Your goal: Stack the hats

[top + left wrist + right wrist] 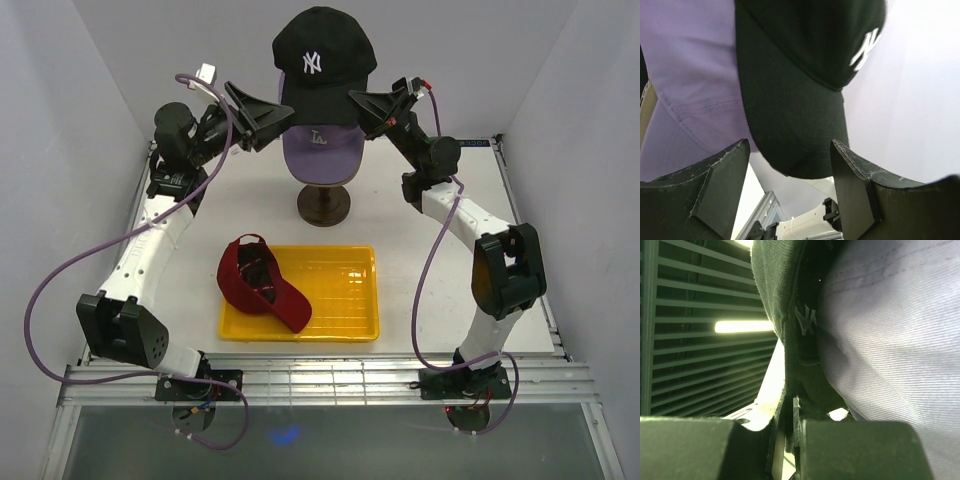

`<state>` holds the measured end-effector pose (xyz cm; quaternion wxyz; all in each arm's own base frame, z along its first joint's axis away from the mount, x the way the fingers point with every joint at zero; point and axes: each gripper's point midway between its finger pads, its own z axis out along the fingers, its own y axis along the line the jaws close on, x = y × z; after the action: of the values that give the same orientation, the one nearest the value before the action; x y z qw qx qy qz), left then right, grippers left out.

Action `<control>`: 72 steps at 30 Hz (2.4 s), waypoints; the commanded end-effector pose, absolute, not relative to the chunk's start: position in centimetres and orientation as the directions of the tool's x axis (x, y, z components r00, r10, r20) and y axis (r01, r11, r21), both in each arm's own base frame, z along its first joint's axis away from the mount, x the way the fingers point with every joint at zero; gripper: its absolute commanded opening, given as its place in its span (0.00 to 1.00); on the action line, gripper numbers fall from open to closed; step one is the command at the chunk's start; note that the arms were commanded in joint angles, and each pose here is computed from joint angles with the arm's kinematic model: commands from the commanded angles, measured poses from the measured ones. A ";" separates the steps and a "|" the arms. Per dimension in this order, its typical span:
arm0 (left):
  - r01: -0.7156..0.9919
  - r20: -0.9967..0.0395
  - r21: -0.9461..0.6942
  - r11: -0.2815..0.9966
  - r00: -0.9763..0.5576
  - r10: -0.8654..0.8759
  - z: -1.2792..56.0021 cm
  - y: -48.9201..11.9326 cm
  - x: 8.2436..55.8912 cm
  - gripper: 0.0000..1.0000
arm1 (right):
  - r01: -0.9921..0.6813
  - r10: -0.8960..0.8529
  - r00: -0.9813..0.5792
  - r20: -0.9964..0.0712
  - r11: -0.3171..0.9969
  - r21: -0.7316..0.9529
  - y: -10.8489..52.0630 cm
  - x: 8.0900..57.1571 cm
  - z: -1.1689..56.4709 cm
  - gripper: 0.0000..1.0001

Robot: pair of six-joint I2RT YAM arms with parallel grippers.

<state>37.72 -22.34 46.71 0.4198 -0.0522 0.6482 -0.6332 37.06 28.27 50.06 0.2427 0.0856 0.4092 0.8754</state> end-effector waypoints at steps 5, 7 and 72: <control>0.487 -0.490 -0.855 0.179 -0.646 -0.586 46.9 -22.8 36.3 0.75 | -0.244 0.315 -0.949 -0.007 -0.723 0.646 26.0 32.9 53.5 0.08; 0.490 -0.489 -0.854 0.174 -0.643 -0.590 47.2 -22.7 36.3 0.76 | -0.247 0.314 -0.949 -0.014 -0.718 0.650 26.1 32.9 53.5 0.08; 0.485 -0.488 -0.858 0.170 -0.664 -0.566 46.3 -23.1 36.4 0.00 | -0.425 0.337 -0.859 -0.386 -0.049 0.904 27.2 35.1 49.6 0.18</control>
<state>37.12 -23.34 45.21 0.3860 -0.0589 0.6528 -0.6492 35.78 27.40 47.52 0.2305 0.0106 0.6330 0.7390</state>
